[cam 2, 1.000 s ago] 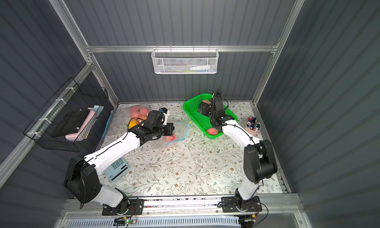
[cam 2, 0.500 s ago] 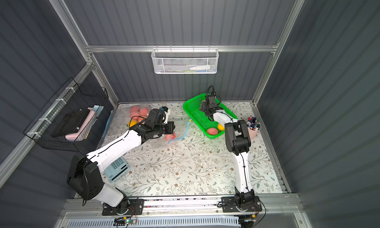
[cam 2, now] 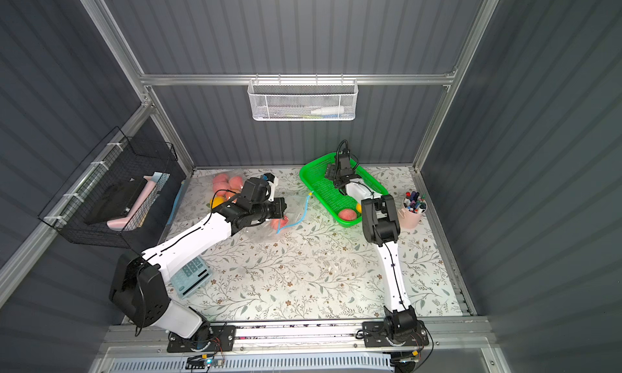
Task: Place the peach in a zip-top bag and seal the zipper
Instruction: Pick up the peach from the basket.
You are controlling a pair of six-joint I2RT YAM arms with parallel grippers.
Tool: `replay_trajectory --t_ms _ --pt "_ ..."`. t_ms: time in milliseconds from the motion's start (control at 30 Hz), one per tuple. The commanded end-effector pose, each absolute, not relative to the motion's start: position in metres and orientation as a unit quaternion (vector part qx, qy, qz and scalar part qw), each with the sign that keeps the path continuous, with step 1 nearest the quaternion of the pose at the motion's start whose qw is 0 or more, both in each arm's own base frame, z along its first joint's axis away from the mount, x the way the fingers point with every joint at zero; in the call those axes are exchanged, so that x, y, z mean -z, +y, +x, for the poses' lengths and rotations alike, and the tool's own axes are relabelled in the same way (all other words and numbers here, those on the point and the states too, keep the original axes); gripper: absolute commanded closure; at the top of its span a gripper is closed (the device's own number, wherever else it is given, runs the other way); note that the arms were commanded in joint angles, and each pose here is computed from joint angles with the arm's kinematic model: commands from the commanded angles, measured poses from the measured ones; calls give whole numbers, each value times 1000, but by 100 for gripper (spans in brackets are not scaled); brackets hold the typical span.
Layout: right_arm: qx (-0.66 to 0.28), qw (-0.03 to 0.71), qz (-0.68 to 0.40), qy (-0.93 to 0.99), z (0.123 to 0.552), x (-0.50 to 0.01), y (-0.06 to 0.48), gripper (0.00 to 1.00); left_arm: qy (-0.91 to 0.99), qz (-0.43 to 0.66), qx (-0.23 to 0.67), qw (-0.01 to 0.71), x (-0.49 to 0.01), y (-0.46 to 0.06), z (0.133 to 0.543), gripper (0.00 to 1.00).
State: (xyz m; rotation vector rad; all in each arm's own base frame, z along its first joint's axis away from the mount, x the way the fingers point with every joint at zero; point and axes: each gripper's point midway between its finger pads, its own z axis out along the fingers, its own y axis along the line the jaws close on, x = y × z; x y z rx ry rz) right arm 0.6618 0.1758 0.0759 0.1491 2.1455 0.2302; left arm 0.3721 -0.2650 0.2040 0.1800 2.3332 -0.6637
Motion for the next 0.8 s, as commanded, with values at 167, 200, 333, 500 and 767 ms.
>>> replay_trajectory --t_ms 167,200,333,500,767 --pt "-114 467 57 875 673 -68 175 30 901 51 253 347 -203 -260 374 100" --pt "-116 467 57 875 674 -70 174 34 901 50 253 348 -203 -260 374 100" --pt "-119 460 54 878 668 -76 173 44 902 49 248 351 -206 -258 375 100" --pt "-140 463 36 874 650 -108 177 44 901 46 241 357 -211 -253 373 100" --pt "-198 470 23 860 574 -178 175 44 894 47 237 377 -227 -247 371 100"
